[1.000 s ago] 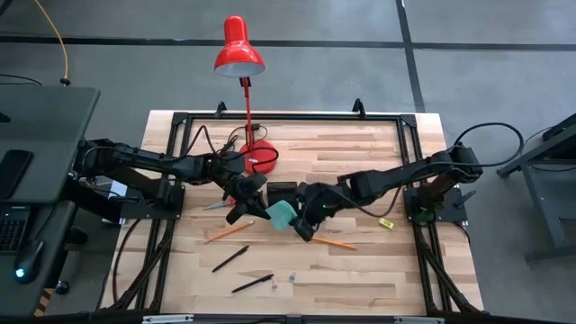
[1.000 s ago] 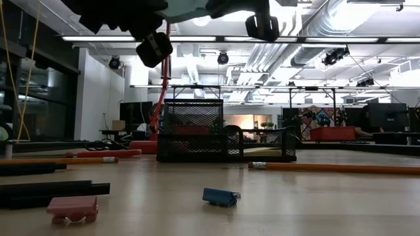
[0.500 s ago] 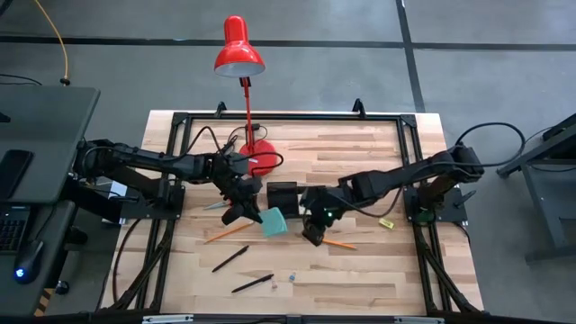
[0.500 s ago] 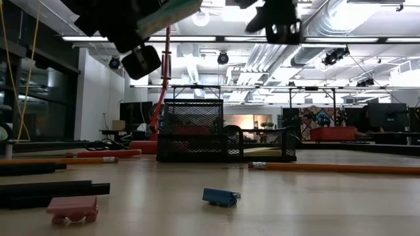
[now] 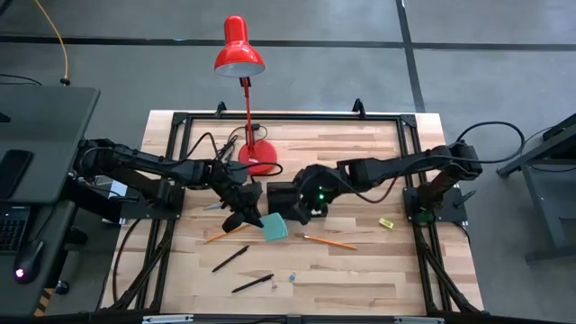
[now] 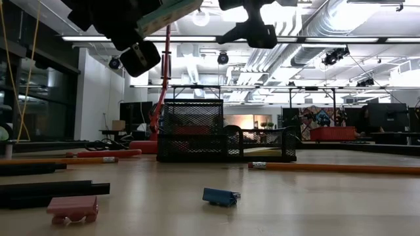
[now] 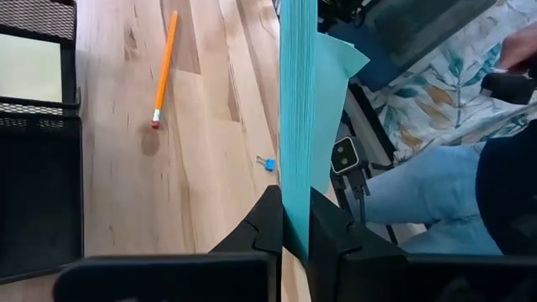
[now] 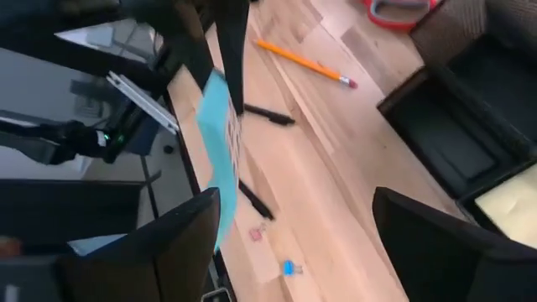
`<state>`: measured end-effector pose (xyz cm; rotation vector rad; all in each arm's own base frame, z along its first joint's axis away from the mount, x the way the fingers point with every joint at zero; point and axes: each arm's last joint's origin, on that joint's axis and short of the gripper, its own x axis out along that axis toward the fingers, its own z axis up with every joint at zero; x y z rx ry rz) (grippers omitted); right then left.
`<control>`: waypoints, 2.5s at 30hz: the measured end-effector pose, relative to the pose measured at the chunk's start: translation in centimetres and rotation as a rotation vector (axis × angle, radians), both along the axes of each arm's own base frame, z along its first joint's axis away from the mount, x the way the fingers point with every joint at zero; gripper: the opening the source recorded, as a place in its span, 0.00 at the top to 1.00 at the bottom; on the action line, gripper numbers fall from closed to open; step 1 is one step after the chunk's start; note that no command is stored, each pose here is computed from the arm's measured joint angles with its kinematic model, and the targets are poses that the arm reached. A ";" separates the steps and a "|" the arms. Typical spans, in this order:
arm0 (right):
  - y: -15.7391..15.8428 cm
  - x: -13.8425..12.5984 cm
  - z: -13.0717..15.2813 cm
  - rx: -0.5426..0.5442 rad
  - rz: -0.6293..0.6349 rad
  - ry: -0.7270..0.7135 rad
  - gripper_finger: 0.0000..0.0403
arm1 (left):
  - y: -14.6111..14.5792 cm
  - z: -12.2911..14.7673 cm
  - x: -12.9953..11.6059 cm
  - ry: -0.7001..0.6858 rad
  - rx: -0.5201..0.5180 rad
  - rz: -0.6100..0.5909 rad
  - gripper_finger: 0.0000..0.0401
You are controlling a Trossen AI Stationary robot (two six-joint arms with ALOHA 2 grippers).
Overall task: Pick and place office supplies into organizer
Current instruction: Put the blue sticky notes into the black desk organizer
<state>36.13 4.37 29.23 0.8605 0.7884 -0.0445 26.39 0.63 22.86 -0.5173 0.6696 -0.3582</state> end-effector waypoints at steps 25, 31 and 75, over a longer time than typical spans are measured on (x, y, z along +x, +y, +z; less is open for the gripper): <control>0.1 0.4 0.5 -0.014 -0.050 -0.065 0.26 | 0.6 0.7 0.5 -0.069 0.005 0.083 0.98; 0.1 0.4 0.5 -0.012 -0.046 -0.065 0.27 | 0.9 1.0 0.7 -0.102 -0.005 0.103 0.98; 0.1 -5.1 1.4 -0.035 -0.385 0.262 1.00 | 0.8 3.1 -3.8 -0.568 -0.170 0.219 0.38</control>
